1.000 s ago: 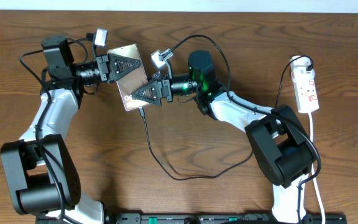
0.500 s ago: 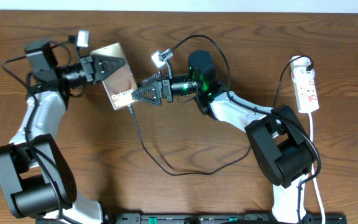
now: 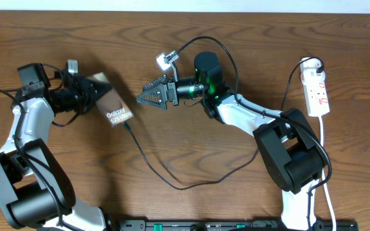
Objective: Plug charger to phone and switch on socket
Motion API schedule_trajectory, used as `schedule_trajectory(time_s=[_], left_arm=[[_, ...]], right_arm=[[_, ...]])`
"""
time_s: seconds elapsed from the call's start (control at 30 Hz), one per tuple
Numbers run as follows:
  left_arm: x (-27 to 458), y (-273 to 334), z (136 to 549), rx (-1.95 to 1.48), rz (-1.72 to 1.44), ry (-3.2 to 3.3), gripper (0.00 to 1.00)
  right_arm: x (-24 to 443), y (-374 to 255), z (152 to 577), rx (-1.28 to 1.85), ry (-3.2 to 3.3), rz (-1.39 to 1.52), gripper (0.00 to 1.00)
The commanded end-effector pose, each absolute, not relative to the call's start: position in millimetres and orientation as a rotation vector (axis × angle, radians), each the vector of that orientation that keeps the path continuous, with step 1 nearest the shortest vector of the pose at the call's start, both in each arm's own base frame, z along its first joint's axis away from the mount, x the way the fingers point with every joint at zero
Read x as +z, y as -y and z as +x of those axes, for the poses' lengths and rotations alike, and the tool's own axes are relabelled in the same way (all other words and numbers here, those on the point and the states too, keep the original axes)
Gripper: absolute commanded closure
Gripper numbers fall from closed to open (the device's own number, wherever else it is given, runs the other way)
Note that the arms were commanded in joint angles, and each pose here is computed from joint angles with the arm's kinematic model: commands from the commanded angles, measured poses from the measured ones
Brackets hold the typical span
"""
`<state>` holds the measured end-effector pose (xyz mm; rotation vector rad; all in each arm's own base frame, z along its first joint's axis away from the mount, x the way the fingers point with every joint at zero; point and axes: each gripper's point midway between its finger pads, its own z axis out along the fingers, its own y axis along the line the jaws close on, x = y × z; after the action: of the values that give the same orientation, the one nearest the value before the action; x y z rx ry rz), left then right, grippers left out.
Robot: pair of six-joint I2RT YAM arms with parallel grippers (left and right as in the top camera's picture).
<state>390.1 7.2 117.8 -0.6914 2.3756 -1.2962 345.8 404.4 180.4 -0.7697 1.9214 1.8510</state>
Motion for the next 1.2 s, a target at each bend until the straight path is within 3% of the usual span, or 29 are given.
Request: schedule_trajectory(time_s=[0.0,0.57,1.17], left_arm=[[90.1,-38.5,383.5,-0.943,-0.793,-2.503,0.93],[53.9,-96.7,357.3,-0.41,-1.141,-2.587,0.92],[22.1,-67.9,345.6,-0.582,-1.294,-2.654,0.92]], right_arm=[[194.0,-404.5,346.6,1.84,-1.875,-0.803,0.01],[191.8,-405.2,345.3,1.838,-1.883,-0.807,0.01],[191.8,-409.0,340.8,1.845,-1.883,-0.819,0.01]])
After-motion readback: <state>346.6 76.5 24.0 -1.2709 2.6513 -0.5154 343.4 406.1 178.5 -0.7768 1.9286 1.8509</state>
